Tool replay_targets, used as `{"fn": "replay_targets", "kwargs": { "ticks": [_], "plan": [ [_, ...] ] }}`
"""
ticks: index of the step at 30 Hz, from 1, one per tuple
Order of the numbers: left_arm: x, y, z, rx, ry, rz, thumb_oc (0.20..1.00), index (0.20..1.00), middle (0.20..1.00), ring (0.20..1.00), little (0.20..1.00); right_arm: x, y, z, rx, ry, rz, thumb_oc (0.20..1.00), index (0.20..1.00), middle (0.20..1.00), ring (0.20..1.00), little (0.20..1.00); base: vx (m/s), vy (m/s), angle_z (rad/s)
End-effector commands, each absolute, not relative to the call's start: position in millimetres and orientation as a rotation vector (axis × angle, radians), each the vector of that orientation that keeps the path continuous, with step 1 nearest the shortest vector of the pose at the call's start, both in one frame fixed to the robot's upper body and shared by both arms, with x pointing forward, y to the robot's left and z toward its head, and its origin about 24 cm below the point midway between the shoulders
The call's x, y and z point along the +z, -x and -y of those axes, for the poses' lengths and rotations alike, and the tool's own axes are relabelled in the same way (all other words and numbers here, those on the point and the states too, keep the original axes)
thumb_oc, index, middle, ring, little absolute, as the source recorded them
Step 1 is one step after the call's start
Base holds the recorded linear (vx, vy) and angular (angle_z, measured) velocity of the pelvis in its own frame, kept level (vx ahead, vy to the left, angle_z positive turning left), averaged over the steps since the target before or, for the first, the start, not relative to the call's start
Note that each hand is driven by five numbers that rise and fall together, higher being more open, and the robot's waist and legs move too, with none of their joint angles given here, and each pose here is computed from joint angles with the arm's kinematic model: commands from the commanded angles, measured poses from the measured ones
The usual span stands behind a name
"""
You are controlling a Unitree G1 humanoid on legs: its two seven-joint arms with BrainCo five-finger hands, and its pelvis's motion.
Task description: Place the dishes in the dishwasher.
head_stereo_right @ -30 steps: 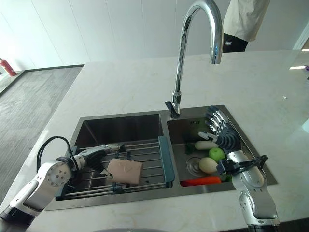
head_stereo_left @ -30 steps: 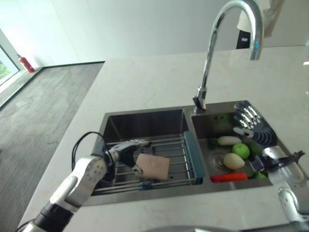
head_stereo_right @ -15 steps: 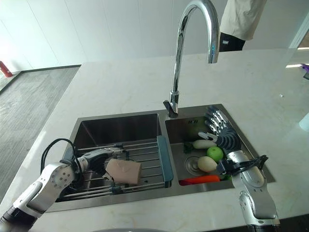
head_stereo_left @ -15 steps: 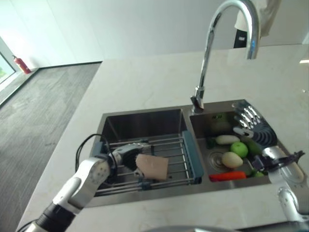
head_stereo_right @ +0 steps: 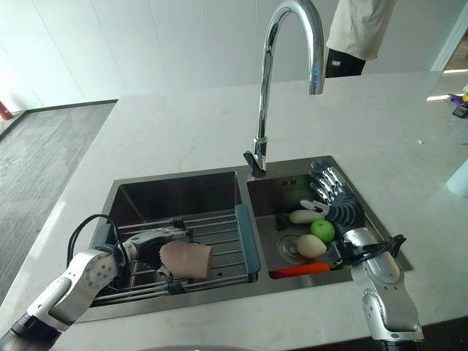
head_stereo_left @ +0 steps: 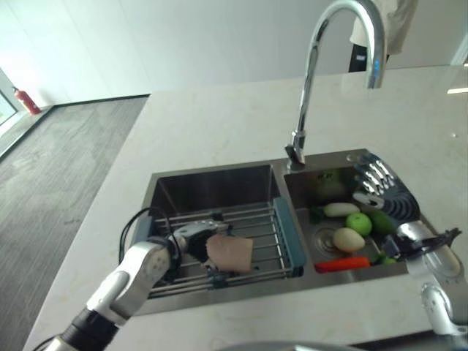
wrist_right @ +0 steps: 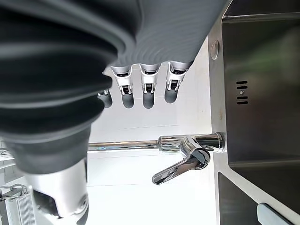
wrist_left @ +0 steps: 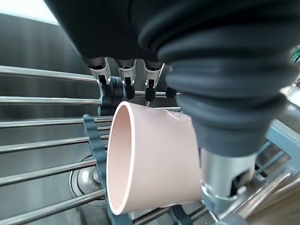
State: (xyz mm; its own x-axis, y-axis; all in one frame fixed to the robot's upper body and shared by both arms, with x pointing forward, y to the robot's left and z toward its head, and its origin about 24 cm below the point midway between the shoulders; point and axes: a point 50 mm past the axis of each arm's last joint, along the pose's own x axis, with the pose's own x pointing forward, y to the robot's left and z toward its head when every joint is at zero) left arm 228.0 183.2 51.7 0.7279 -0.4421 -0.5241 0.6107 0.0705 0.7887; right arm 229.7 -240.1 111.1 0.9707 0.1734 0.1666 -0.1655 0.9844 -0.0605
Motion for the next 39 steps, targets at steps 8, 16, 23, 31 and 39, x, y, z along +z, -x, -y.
{"fn": "replay_targets", "kwargs": {
  "ticks": [8, 16, 23, 31, 39],
  "plan": [
    [57, -242, -188, -0.707, -1.333, -0.124, 1.000, 1.000, 1.000, 1.000, 1.000, 150, -241, 231, 0.222, 0.091, 0.367, 1.000, 1.000, 1.000, 1.000, 1.000, 0.00, 0.000, 0.00],
    [51, -241, -185, -0.727, -1.355, -0.125, 1.000, 1.000, 1.000, 1.000, 1.000, 149, -240, 231, 0.233, 0.092, 0.363, 1.000, 1.000, 1.000, 1.000, 1.000, 0.00, 0.000, 0.00],
    [47, -241, -184, -0.736, -1.387, -0.132, 1.000, 1.000, 1.000, 1.000, 1.000, 149, -241, 230, 0.235, 0.089, 0.361, 1.000, 1.000, 1.000, 1.000, 1.000, 0.00, 0.000, 0.00],
    [41, -242, -182, -0.736, -1.411, -0.131, 1.000, 1.000, 1.000, 1.000, 1.000, 149, -241, 228, 0.243, 0.088, 0.365, 1.000, 1.000, 1.000, 1.000, 1.000, 0.00, 0.000, 0.00],
    [33, -243, -182, -0.746, -1.423, -0.168, 1.000, 1.000, 1.000, 1.000, 1.000, 150, -242, 229, 0.253, 0.095, 0.363, 1.000, 1.000, 1.000, 1.000, 1.000, 0.00, 0.000, 0.00]
  ]
}}
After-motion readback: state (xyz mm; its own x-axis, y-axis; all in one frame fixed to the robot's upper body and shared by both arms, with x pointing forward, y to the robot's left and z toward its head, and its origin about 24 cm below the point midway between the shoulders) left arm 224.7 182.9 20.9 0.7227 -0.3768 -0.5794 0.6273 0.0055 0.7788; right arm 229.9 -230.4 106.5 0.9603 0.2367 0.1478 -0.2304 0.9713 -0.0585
